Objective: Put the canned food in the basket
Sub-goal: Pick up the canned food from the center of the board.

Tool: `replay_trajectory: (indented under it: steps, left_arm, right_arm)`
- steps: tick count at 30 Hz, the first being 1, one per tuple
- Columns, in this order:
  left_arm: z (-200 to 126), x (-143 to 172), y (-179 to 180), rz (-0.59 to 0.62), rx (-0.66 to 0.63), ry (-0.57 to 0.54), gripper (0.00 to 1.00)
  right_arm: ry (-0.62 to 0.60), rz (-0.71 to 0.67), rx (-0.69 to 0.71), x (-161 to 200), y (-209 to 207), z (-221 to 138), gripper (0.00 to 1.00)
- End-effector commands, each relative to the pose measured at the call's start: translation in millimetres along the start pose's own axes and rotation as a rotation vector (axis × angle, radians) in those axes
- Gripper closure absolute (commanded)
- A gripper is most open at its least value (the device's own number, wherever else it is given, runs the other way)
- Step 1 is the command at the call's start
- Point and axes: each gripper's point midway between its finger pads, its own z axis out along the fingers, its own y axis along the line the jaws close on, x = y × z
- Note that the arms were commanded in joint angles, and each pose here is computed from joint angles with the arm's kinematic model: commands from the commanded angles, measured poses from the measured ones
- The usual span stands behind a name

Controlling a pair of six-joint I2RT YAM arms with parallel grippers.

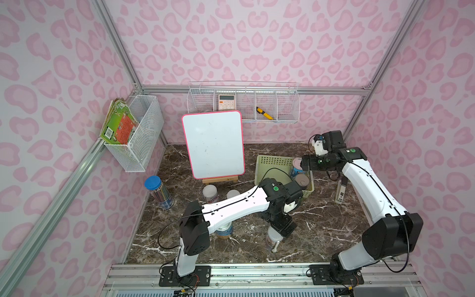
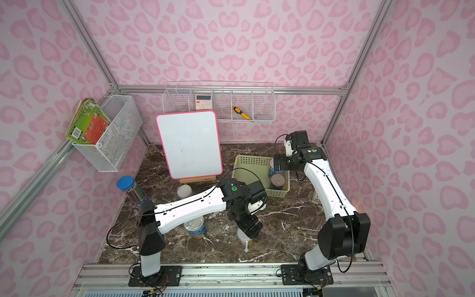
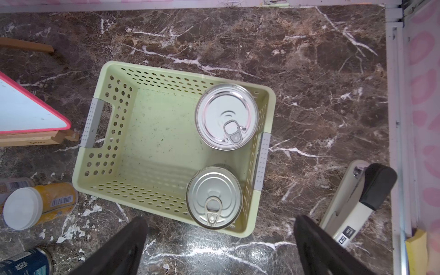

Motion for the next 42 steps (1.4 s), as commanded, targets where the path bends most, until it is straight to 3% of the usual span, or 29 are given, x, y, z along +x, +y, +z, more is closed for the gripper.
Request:
replay_trajectory:
  steps: [1, 6, 9, 17, 21, 27, 30, 34, 38, 42]
  left_arm:
    - [7, 12, 5, -0.056, -0.012, 0.052, 0.01]
    - [17, 11, 4, -0.072, 0.002, 0.050, 0.01]
    - [21, 8, 4, -0.070, 0.001, 0.055, 0.07]
    - [25, 23, 6, -0.083, 0.010, 0.105, 0.61]
    - [15, 25, 11, -0.072, -0.021, 0.105, 0.77]
    - [-32, 16, 21, -0.054, -0.074, 0.036, 0.98]
    - [-67, 7, 33, -0.053, -0.114, -0.032, 1.00]
    - [-118, -18, 64, -0.054, -0.260, -0.172, 1.00]
    - [-160, -67, 90, -0.037, -0.255, -0.373, 1.00]
    - [-177, -93, 137, -0.121, -0.257, -0.457, 1.00]
  right_arm:
    - [-0.020, -0.017, -0.006, -3, 2, -3, 0.01]
    - [-0.020, -0.022, -0.006, -2, 1, -2, 0.01]
    - [-0.016, -0.024, -0.005, -1, 1, -1, 0.01]
    - [-0.014, -0.032, -0.012, -2, 3, 1, 0.01]
    - [-0.009, -0.029, -0.015, -2, 3, 2, 0.01]
    - [-0.018, -0.033, -0.003, -4, 1, -1, 0.01]
    - [-0.023, -0.034, 0.000, -5, 1, -3, 0.01]
    - [-0.038, -0.030, 0.001, -7, 1, -7, 0.01]
    - [-0.048, -0.025, -0.005, -7, 2, -9, 0.01]
    - [-0.042, -0.021, -0.019, -2, 4, -10, 0.01]
